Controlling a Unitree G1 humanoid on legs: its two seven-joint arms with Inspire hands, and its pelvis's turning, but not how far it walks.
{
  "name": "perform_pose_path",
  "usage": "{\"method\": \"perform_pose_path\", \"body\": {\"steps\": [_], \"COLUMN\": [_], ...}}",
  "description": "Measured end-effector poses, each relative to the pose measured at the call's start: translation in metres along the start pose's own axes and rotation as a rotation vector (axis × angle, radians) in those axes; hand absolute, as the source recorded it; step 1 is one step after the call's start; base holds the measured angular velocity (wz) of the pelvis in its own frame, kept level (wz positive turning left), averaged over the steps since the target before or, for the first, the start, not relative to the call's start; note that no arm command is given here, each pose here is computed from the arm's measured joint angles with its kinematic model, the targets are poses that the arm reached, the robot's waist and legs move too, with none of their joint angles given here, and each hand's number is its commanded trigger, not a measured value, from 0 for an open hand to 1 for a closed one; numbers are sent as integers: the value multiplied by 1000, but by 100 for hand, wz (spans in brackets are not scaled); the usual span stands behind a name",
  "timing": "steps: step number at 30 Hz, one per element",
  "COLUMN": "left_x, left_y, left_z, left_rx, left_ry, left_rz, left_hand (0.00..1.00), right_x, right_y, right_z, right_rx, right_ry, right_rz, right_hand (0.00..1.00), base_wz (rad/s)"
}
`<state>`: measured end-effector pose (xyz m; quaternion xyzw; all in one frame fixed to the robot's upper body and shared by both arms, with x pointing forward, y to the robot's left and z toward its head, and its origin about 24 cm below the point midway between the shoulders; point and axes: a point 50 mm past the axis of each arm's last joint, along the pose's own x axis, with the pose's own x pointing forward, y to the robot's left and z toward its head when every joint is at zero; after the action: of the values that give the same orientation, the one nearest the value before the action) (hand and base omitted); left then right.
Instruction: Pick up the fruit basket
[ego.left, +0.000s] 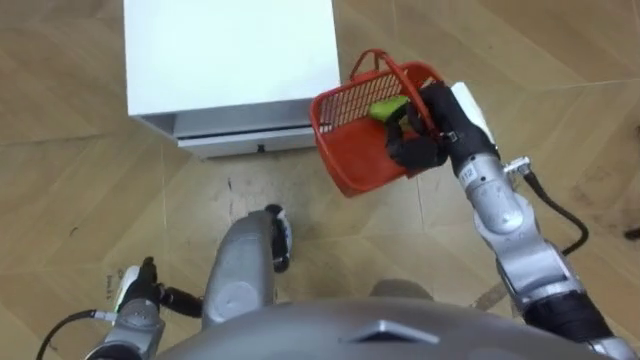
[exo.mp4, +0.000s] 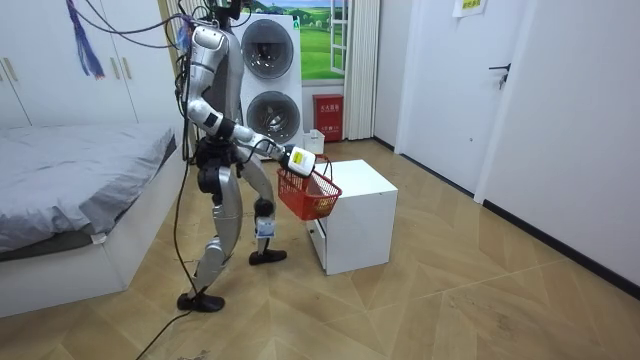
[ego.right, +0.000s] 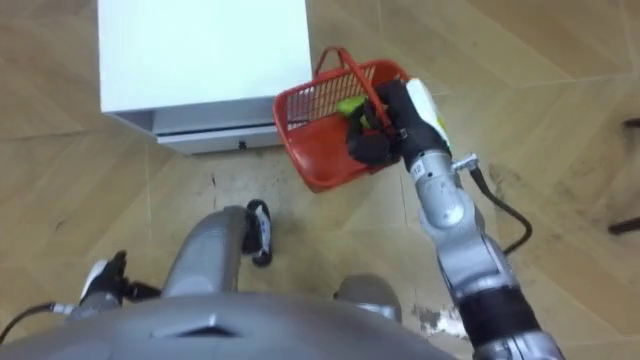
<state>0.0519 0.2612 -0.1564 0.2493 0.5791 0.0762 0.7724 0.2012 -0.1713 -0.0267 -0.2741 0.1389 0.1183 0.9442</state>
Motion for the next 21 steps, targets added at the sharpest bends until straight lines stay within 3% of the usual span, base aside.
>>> {"method": "perform_pose_path", "body": {"steps": [13,21], "left_x": [0,2], "left_y": [1,5], "left_z": [0,7], "left_rx": [-42,-94], "left_ry": [-7,-6], "left_rz": [12,34], "left_hand": [0,0], "right_x": [10,13], "right_y": [-16,-17], "right_z": [35,45], "right_rx": [-19,-22], "right_ry": [-146,-182], "right_rz": [-11,-7], "right_hand": [100,100], "base_wz": [-6,23]}}
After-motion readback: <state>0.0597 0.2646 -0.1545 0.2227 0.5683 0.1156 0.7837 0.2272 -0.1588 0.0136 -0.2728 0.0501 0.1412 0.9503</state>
